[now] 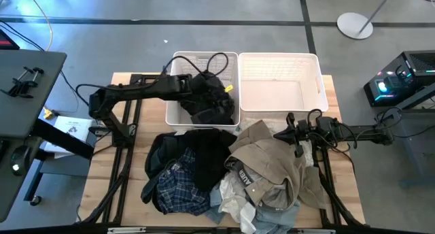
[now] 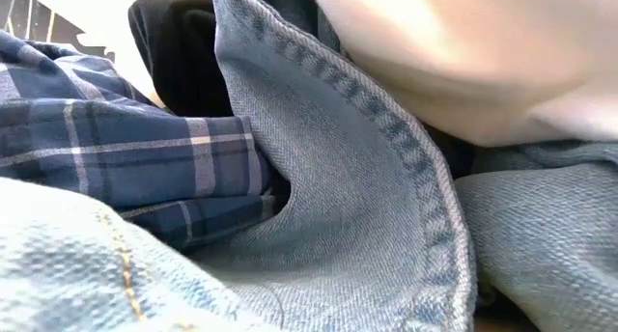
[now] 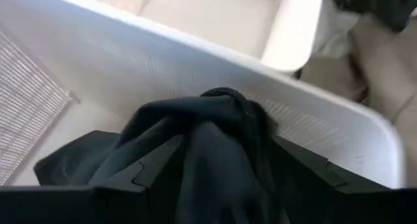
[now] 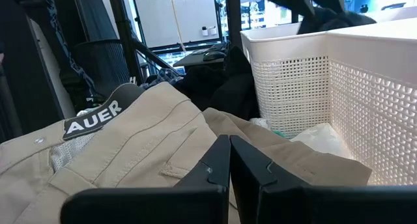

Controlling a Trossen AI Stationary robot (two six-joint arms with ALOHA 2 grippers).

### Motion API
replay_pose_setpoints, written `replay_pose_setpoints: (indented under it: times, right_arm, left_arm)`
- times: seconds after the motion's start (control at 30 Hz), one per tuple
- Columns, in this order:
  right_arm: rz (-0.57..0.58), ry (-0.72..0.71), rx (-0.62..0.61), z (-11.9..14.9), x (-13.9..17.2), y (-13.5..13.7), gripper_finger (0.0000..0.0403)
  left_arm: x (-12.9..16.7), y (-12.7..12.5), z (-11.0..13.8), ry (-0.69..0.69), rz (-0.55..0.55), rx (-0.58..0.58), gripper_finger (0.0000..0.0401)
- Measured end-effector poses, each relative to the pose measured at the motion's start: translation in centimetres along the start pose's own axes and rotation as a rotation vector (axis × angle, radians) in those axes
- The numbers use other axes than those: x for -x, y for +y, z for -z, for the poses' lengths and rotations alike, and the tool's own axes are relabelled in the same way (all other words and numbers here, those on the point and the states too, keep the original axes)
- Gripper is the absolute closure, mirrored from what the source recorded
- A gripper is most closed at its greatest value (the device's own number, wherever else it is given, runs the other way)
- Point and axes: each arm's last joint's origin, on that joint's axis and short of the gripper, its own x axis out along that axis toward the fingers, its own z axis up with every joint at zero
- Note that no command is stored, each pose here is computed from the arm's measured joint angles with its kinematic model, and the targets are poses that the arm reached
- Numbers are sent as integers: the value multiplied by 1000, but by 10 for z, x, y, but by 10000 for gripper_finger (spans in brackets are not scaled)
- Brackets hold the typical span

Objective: Sort clothes
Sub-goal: Put the black shorts into the left white bin, then put the black shirts into the left white bin

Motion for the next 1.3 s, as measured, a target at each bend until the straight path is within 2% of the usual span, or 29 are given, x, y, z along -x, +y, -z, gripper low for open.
replay_pose_setpoints:
  times: [0.27, 0.4, 0.5, 0.7, 0.87, 0.93, 1.0, 1.07, 1.2, 1.3]
  right_arm:
    - [0, 0, 0, 0, 0, 0, 402]
    - [-1, 0, 0, 0, 0, 0, 402]
    - [0, 0, 0, 0, 0, 0, 402]
    - [0, 0, 0, 0, 0, 0, 402]
    - [0, 0, 0, 0, 0, 0, 402]
    - [0, 0, 0, 0, 0, 0, 402]
    - [0, 1, 0, 0, 0, 0, 402]
    - [0, 0, 0, 0, 0, 0, 402]
    - [0, 0, 0, 0, 0, 0, 402]
    - [0, 0, 0, 0, 0, 0, 402]
  left_arm:
    - [42, -26, -2, -103, -24, -59, 200]
    - [60, -50, 4, -147, 9, -252, 210]
    - [74, -64, 15, -229, 2, -299, 219]
    - [103, -65, 62, -267, -75, -258, 236]
    - [122, -62, 105, -279, -76, -142, 244]
    - [126, -64, 119, -278, -61, -134, 247]
    - [133, -71, 128, -274, -23, -217, 251]
    - [142, -85, 135, -288, 50, -355, 256]
    - [159, -120, 142, -430, 179, -510, 267]
    - [162, -147, 154, -477, 236, -691, 273]
